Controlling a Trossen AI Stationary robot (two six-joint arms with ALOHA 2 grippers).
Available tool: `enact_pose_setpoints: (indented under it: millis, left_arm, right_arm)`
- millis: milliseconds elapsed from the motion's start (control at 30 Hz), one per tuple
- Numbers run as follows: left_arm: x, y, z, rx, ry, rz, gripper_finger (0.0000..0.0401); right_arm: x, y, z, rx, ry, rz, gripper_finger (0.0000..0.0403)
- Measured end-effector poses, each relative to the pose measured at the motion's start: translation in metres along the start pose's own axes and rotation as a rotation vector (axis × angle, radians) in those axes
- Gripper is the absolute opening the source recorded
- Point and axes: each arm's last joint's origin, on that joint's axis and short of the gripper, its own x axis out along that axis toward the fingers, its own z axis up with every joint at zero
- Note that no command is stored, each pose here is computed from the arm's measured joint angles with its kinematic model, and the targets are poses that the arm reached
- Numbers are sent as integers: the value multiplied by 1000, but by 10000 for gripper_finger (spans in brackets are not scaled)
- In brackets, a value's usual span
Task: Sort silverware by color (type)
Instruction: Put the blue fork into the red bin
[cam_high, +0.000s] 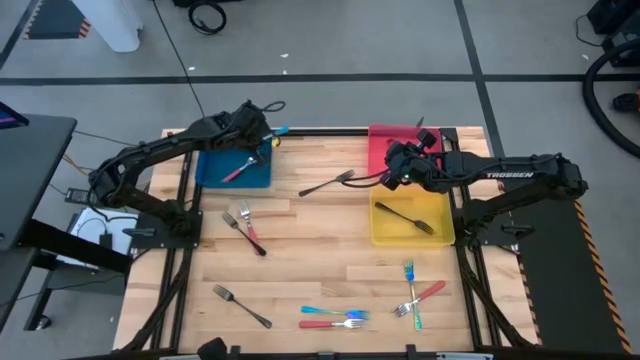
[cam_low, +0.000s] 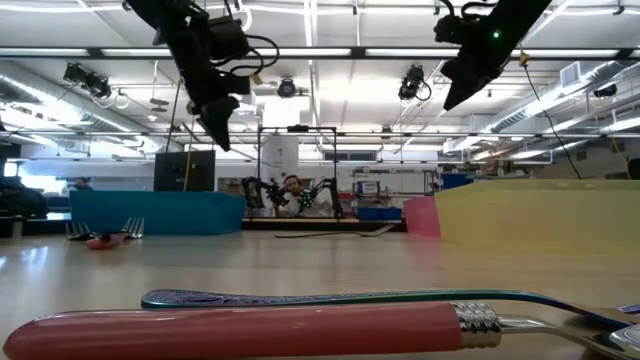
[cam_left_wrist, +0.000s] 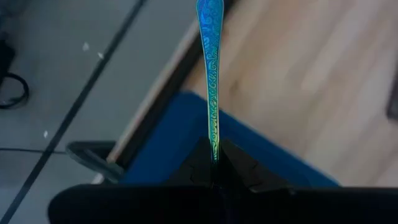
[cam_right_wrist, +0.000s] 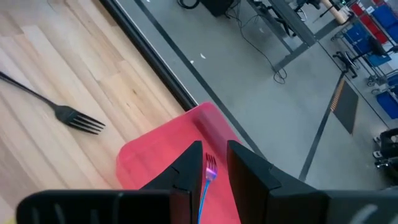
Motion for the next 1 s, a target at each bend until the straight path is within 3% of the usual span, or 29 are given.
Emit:
enact_pose_setpoints:
  millis: [233,633,1000]
  left_arm:
    - [5,2,-22,20,96,-5,18]
    - [1,18,-76,-136,128,57,18]
    - [-1,16,-59,-125,-85,87,18]
  right_arm:
    - [8,0,-7,1,27,-21,81]
    - [18,-10,-5,109,37,-64,81]
    - [20,-12,-3,123,22,-80,81]
